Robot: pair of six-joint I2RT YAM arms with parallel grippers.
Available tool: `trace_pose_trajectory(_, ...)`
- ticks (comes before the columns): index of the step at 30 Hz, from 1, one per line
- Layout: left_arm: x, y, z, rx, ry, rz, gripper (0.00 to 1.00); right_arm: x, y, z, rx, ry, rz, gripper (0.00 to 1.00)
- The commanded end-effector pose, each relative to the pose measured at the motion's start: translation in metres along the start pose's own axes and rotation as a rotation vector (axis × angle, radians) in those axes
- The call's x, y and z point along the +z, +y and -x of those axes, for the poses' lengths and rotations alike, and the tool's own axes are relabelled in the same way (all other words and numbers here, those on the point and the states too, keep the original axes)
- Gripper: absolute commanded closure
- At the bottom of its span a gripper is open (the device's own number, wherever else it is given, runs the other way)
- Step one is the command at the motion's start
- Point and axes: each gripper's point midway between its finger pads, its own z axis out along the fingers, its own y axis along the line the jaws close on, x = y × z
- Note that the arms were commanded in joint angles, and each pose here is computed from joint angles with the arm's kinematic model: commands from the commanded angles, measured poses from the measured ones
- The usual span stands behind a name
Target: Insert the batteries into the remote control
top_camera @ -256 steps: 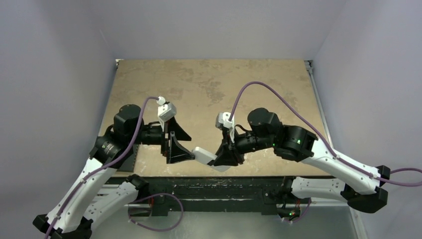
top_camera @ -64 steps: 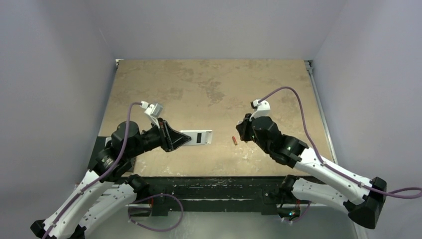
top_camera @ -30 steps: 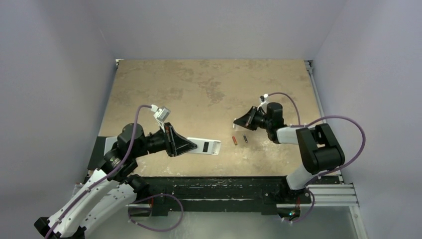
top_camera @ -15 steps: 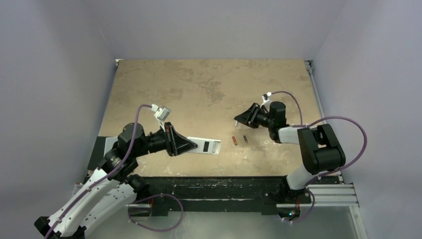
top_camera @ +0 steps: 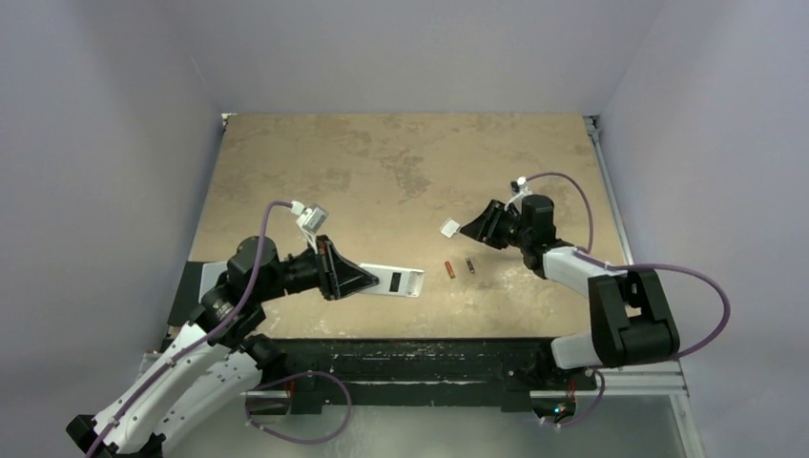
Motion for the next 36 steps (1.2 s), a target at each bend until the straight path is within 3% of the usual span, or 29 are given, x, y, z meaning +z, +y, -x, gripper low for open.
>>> trace_pose_trajectory(1, 0.0, -0.005, 0.007, 0.009, -0.038, -0.025, 1.0, -0.011, -0.011, 0.003, -0.059, -0.037, -0.07, 0.54)
trace_pose_trajectory(6, 0.0, -0.002, 0.005, 0.006, -0.036, -0.02, 1.0, -0.024, -0.006, -0.001, -0.076, -0.048, -0.059, 0.54)
trace_pose_trajectory(20, 0.006, 0.002, 0.001, -0.017, -0.032, -0.038, 1.0, -0.09, 0.059, -0.018, -0.193, -0.054, 0.166, 0.52)
trace_pose_trajectory(36, 0.035, 0.033, -0.015, -0.062, 0.063, 0.016, 1.0, -0.151, 0.088, -0.021, -0.319, -0.036, 0.137, 0.52)
